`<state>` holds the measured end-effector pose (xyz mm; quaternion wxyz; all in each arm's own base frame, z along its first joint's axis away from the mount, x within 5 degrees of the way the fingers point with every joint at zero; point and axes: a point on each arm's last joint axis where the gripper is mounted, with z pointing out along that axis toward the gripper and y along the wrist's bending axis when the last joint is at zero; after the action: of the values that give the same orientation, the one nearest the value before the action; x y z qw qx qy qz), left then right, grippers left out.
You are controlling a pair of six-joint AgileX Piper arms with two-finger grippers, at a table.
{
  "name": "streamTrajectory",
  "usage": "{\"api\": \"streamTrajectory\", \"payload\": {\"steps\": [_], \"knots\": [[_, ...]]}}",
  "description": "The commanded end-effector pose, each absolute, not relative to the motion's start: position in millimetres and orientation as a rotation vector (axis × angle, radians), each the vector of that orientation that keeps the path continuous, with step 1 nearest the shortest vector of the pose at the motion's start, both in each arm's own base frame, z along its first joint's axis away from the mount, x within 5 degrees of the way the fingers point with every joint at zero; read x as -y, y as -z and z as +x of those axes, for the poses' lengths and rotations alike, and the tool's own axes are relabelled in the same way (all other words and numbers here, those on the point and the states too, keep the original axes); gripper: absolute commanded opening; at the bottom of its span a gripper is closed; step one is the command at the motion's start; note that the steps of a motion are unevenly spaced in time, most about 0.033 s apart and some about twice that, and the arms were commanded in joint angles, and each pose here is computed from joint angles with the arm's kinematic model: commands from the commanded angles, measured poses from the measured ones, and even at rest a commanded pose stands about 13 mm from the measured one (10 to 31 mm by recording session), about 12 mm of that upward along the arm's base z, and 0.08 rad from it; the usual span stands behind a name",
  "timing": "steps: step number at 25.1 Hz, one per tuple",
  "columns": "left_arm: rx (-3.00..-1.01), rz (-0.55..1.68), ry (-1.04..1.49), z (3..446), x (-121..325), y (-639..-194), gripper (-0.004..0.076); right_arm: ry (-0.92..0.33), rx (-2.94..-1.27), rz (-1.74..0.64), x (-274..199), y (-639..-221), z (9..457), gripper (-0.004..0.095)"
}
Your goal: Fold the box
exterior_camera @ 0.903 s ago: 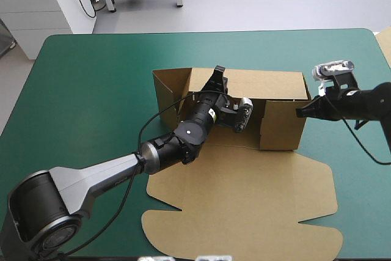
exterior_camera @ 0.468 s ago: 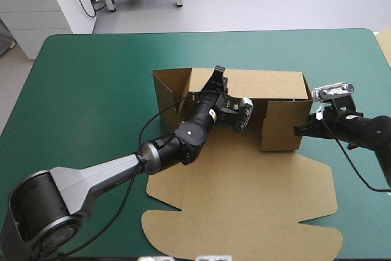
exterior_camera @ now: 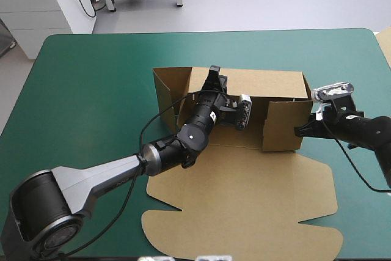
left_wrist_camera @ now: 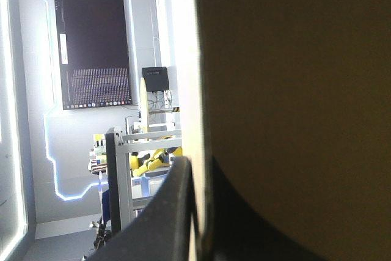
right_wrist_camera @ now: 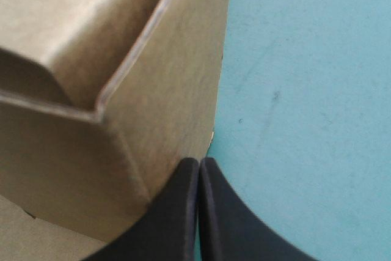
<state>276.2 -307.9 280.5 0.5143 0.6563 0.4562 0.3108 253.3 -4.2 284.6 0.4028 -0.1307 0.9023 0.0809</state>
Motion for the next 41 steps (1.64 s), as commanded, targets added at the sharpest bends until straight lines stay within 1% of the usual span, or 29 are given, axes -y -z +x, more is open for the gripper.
{"api": "streamTrajectory", "payload": {"steps": [1, 3, 6, 8, 9, 16, 18, 20, 24, 25, 28, 32, 33, 35, 41], "knots": [[-1.080, 1.515, -0.748, 272.4, 304.9, -299.9, -0.0008, -0.183, -2.204, -0.314, 4.1, -301.7, 253.3, 0.0017], [-1.080, 1.515, -0.748, 272.4, 304.9, -299.9, -0.0008, -0.185, -2.204, -0.316, 3.8, -302.2, 252.6, 0.0088], [-1.080, 1.515, -0.748, 272.4, 304.9, -299.9, -0.0008, -0.195, -2.202, -0.314, 2.9, -304.5, 250.0, 0.0256], [-1.085, 1.514, -0.746, 272.4, 304.8, -299.7, -0.0008, -0.202, -2.198, -0.323, 1.6, -307.2, 246.7, 0.0327], [-1.084, 1.514, -0.746, 272.4, 304.8, -299.7, -0.0008, -0.202, -2.196, -0.333, 1.1, -308.5, 245.0, 0.0346], [-1.083, 1.515, -0.744, 272.3, 305.0, -299.6, -0.0008, -0.151, -2.243, -0.447, 1.3, -306.2, 237.4, 0.0355], [-1.083, 1.515, -0.744, 272.3, 305.0, -299.6, -0.0008, -0.147, -2.243, -0.458, 1.3, -306.1, 237.3, 0.0355], [-1.083, 1.515, -0.744, 272.3, 305.0, -299.6, -0.0008, -0.116, -2.225, -0.504, 1.8, -306.5, 237.8, 0.0355], [-1.083, 1.515, -0.744, 272.3, 305.0, -299.6, -0.0008, -0.116, -2.228, -0.543, 0.9, -305.7, 236.8, 0.0356], [-1.083, 1.515, -0.744, 272.3, 305.0, -299.6, -0.0008, -0.110, -2.226, -0.563, 0.8, -305.2, 236.9, 0.0364], [-1.083, 1.515, -0.744, 272.3, 305.0, -299.6, -0.0008, -0.090, -2.213, -0.652, -0.2, -304.4, 235.8, 0.0437], [-1.083, 1.515, -0.744, 272.3, 305.0, -299.6, -0.0008, -0.048, -2.158, -0.593, 2.6, -308.8, 241.5, 0.0472], [-1.083, 1.515, -0.744, 272.3, 305.0, -299.6, -0.0008, -0.060, -2.141, -0.583, 1.7, -310.1, 242.3, 0.0472], [-1.081, 1.516, -0.745, 272.3, 305.0, -299.8, -0.0008, -0.126, -2.106, -0.621, -3.5, -308.5, 246.3, 0.0472], [-1.085, 1.510, -0.755, 272.7, 304.3, -300.1, -0.0008, -0.232, -2.137, -0.619, -7.1, -294.5, 257.4, 0.0472]]}}
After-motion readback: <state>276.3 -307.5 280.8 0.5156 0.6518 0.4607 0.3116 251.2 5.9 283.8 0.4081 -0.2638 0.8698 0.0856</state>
